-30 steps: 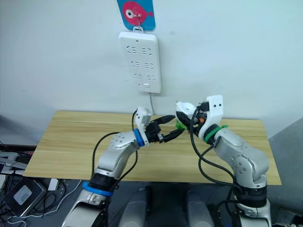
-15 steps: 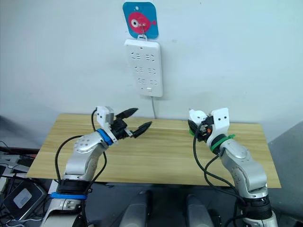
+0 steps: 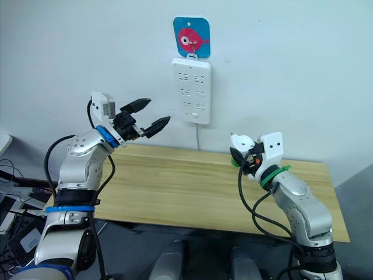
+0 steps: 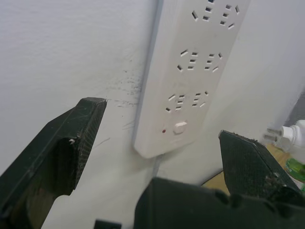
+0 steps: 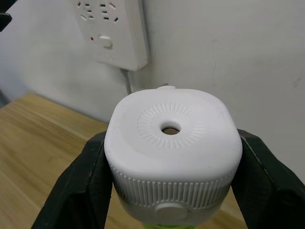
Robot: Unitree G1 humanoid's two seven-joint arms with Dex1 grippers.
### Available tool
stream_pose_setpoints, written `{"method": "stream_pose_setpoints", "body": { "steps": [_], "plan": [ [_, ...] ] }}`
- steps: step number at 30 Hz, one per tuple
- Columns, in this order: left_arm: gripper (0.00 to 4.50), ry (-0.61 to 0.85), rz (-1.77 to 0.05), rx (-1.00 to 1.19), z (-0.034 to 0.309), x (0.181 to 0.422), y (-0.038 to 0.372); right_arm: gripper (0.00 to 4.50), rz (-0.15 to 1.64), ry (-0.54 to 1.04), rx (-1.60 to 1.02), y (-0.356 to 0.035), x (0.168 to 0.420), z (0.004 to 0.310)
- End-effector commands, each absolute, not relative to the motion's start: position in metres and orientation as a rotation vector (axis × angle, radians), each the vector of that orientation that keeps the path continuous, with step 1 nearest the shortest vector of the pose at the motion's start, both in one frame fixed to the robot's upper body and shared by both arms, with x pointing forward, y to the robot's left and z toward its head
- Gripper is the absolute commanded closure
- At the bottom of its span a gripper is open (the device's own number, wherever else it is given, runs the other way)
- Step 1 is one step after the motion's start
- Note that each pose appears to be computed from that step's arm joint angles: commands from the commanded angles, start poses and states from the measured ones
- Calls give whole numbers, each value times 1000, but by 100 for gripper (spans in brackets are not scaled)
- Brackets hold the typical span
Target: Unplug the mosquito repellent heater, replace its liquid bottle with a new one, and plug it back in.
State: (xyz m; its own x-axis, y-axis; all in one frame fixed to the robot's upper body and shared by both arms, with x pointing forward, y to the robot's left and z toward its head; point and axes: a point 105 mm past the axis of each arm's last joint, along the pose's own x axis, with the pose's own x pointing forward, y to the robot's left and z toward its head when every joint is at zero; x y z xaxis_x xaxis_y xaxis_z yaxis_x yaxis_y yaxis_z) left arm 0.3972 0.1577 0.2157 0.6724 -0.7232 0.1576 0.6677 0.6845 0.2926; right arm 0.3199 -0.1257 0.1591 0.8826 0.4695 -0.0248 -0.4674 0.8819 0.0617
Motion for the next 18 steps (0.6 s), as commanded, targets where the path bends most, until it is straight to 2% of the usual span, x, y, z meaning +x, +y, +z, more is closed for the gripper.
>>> {"method": "stream_pose_setpoints", "body": {
  "steps": [1,8,18],
  "plan": [
    [0,-333,-859,256,233,408,137,155,525,-33,57,-120,312,180],
    [0,-298,-931,287,228,426,113,155,499,-24,56,-128,308,183],
    [0,-257,-994,267,224,432,92,155,471,-17,60,-130,300,187]
  ]
}}
